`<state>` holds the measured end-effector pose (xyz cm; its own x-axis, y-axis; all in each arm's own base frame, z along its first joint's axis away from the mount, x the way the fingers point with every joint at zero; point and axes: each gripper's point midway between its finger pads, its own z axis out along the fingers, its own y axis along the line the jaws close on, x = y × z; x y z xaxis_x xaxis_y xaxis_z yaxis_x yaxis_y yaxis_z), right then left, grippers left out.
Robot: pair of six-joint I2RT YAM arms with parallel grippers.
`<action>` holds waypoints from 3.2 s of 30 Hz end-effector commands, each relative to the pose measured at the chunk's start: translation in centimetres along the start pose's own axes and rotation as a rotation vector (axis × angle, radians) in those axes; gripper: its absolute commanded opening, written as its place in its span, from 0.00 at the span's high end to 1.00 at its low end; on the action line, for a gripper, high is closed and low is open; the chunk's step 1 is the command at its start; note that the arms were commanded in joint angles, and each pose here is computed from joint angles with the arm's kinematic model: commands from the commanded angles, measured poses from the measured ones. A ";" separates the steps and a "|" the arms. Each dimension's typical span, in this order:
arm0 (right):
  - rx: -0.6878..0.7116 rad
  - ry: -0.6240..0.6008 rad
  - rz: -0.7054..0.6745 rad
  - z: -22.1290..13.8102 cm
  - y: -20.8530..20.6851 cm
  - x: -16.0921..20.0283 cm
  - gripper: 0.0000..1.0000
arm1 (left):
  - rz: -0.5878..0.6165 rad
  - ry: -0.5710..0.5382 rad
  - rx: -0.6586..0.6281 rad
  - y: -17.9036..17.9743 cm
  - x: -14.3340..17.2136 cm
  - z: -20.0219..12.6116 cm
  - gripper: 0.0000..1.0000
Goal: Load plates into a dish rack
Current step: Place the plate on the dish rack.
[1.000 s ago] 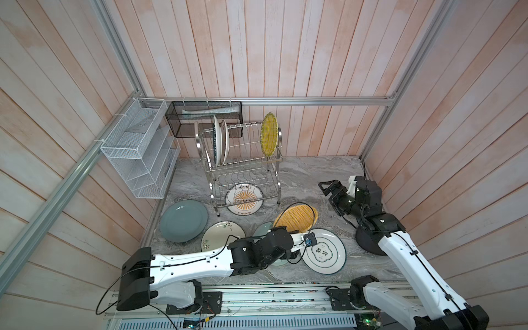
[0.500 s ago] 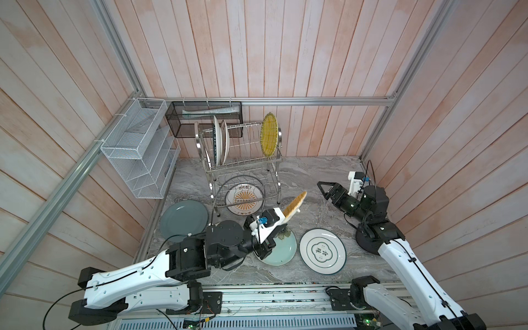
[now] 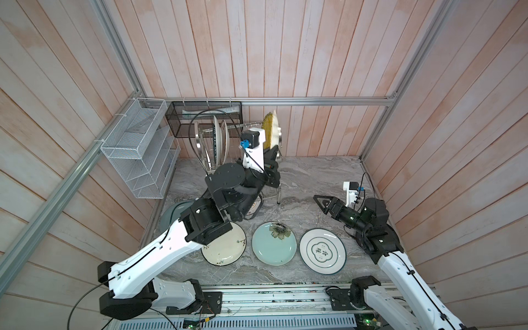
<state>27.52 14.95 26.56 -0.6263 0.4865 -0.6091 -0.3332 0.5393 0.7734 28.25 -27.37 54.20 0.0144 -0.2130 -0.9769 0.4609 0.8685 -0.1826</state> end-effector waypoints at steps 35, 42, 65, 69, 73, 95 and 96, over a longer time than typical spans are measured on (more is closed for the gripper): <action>-0.081 0.113 -0.044 0.5 0.2 4.2 0.02 | -0.107 0.183 -0.306 12.5 9.5 16.5 1.00; -0.088 0.113 -0.034 0.4 0.2 4.3 0.02 | -0.100 0.214 -0.320 12.8 11.1 16.9 1.00; -0.077 0.112 -0.024 0.2 0.0 4.5 0.02 | -0.074 0.235 -0.334 12.2 13.0 17.8 0.75; -0.079 0.111 -0.025 0.1 0.2 4.5 0.02 | -0.071 0.231 -0.321 11.8 12.6 17.8 0.68; -0.073 0.105 -0.027 -0.1 0.1 4.4 0.02 | -0.071 0.220 -0.312 11.6 11.9 17.7 0.63; -0.043 0.075 -0.038 -0.3 0.5 3.3 0.02 | -0.123 0.133 -0.216 10.6 5.8 15.4 0.33; -0.042 0.075 -0.038 -0.3 0.5 3.3 0.02 | -0.125 0.131 -0.216 10.7 5.6 15.2 0.33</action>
<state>24.78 16.64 23.82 -0.6849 0.4094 -0.6028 -0.3699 0.5174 0.7717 48.13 -27.24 45.31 -0.1948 -0.2400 -0.9510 0.2249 0.9328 -0.2815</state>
